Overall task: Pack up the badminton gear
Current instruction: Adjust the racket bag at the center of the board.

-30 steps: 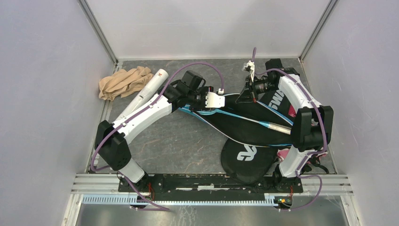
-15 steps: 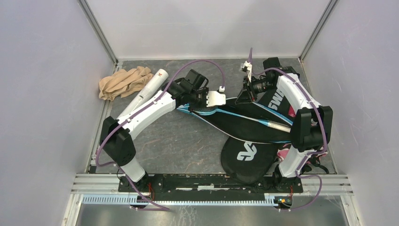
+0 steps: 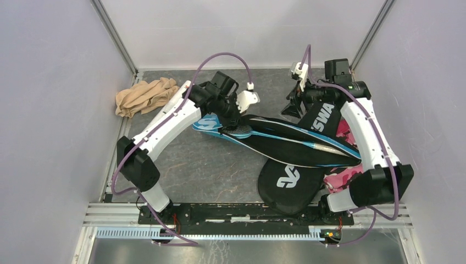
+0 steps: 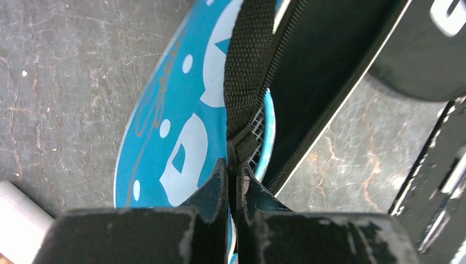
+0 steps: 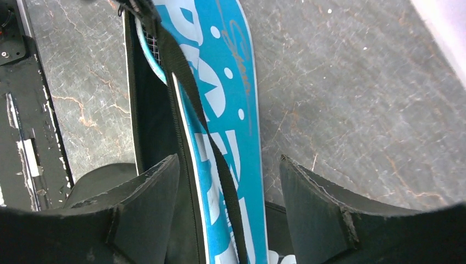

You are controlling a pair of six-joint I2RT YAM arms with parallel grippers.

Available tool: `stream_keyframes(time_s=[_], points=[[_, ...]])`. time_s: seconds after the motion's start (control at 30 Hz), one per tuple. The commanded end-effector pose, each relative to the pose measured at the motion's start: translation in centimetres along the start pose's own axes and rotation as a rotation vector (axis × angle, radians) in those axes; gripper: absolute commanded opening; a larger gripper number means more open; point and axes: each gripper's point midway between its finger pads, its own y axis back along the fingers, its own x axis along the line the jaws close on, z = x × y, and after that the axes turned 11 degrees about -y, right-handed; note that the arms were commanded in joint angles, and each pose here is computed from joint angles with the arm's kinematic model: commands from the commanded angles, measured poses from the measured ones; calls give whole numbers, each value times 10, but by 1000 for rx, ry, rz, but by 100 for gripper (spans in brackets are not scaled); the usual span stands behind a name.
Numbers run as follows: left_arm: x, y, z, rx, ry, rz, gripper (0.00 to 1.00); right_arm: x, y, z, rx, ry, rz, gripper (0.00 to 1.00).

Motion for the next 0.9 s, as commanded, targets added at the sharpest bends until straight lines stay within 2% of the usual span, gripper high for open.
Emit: stream_keyframes(time_s=[0.0,0.1,0.27,0.5,0.87], points=[[11,30,36,-125,207,-1,2,18,13,6,-15,89,-1,72],[20,37,42,-153,297,-29,2,33,23,6,-13,154,2,71],[21,40,48,-169,366,-92,2,59,32,-10,16,236,20,72],[22,41,57,-192,408,-149,2,85,24,-73,146,275,65,72],[21,34,65,-210,470,-223,2,99,-8,-140,273,295,75,73]])
